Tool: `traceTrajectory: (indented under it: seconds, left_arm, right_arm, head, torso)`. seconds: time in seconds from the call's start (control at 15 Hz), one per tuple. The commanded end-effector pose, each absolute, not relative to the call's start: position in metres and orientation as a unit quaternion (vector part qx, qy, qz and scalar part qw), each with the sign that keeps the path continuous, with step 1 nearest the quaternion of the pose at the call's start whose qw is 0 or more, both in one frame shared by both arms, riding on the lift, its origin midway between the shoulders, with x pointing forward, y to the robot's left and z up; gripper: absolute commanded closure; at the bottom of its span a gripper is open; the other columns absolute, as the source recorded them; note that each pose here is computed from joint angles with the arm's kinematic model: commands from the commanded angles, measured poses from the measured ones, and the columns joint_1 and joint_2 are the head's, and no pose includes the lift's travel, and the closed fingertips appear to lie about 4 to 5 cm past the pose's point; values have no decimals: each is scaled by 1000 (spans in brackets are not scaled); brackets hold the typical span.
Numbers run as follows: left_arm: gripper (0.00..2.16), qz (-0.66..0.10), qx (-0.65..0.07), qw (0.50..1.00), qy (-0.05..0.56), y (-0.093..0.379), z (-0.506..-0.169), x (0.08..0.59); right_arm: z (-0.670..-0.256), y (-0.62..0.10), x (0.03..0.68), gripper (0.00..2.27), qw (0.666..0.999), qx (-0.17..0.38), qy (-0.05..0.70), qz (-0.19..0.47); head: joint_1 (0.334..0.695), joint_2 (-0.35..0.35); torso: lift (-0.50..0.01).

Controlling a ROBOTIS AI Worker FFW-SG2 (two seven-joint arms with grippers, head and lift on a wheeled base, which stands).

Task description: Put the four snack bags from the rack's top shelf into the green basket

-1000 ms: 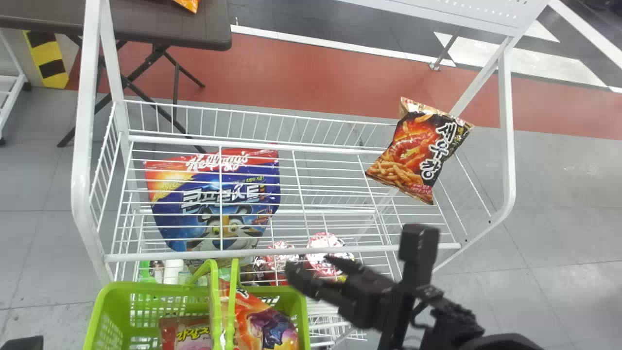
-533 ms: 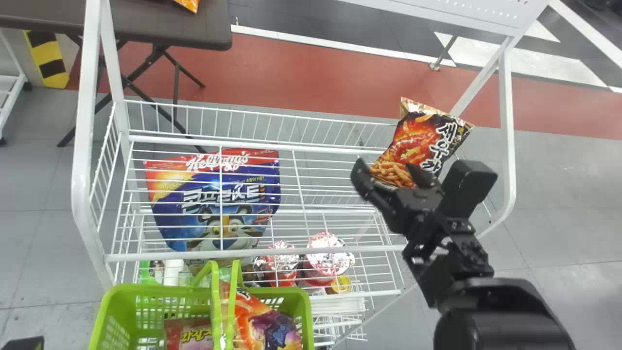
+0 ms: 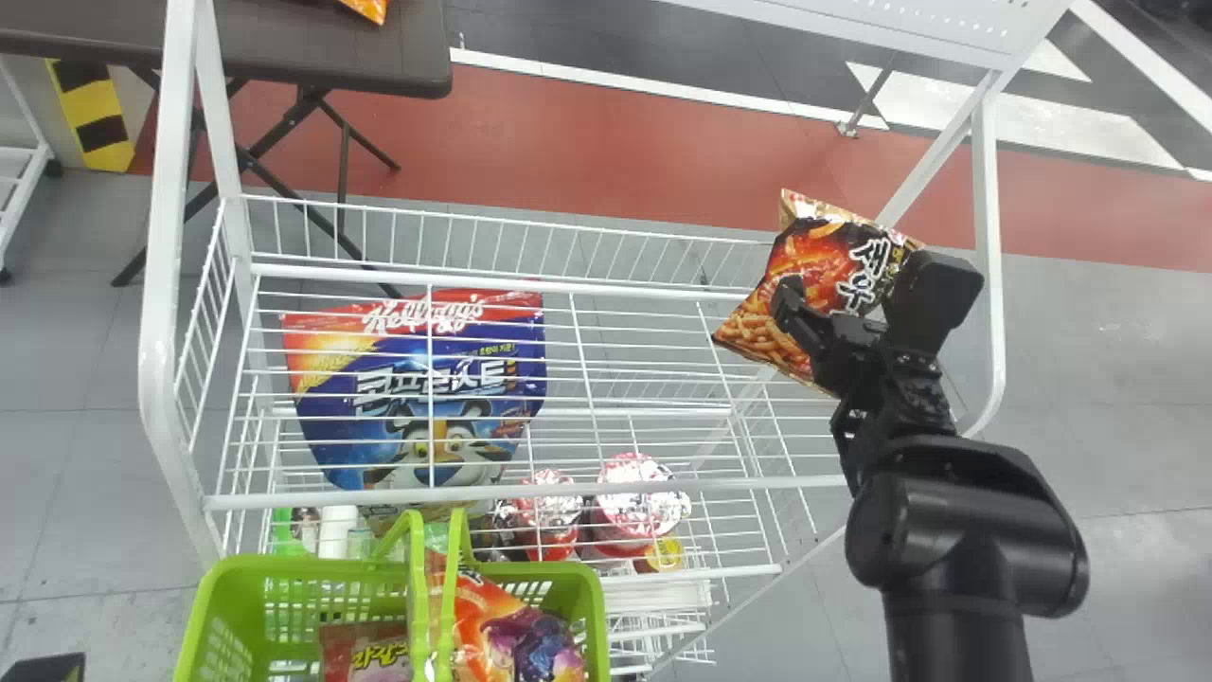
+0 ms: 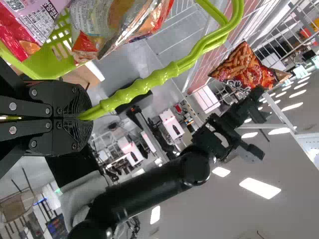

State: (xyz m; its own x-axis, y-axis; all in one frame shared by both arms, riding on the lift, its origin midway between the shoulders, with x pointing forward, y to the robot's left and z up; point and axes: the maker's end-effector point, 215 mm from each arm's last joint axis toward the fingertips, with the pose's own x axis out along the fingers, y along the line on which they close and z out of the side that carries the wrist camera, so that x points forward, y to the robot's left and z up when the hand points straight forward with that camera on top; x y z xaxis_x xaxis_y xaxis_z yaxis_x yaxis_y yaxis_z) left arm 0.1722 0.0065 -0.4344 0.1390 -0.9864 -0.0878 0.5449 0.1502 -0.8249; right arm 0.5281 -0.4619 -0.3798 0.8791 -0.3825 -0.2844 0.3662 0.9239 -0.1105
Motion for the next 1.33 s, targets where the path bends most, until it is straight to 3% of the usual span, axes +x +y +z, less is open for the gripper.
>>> traceTrajectory:
  seconds: [0.0,0.13,0.2,0.33,0.47,0.93,1.13,1.27]
  left_arm:
    - [2118,-563,-328,680,336,6,-435,173]
    - [2118,-561,-328,681,337,7,-436,173]
    - [2121,-561,-328,681,337,7,-436,173]
    - [2118,-561,-328,682,337,7,-436,174]
    - [2118,-560,-328,682,337,7,-436,174]
    - [2118,-561,-328,682,337,7,-436,173]
    - [2118,-561,-327,682,336,6,-434,174]
    - [2118,-562,-328,681,335,5,-433,173]
  right_arm:
    - [-412,-473,531,66,957,-22,204,-205]
    - [-421,-481,538,124,954,-24,217,-206]
    - [-425,-485,537,539,953,-20,226,-201]
    - [-438,-472,531,1929,955,-5,238,-175]
    - [-426,-466,529,2064,961,-3,220,-165]
    - [-330,-407,488,2074,986,22,132,-96]
    - [-308,-356,449,2078,989,36,141,-36]
    - [-315,-316,413,2078,982,53,182,10]
  head:
    - [695,-350]
    - [695,-350]
    - [695,-350]
    - [695,-350]
    - [695,-350]
    - [695,-350]
    - [695,-350]
    - [695,-350]
  torso:
    - [0]
    - [0]
    - [0]
    - [0]
    - [0]
    - [0]
    - [0]
    - [0]
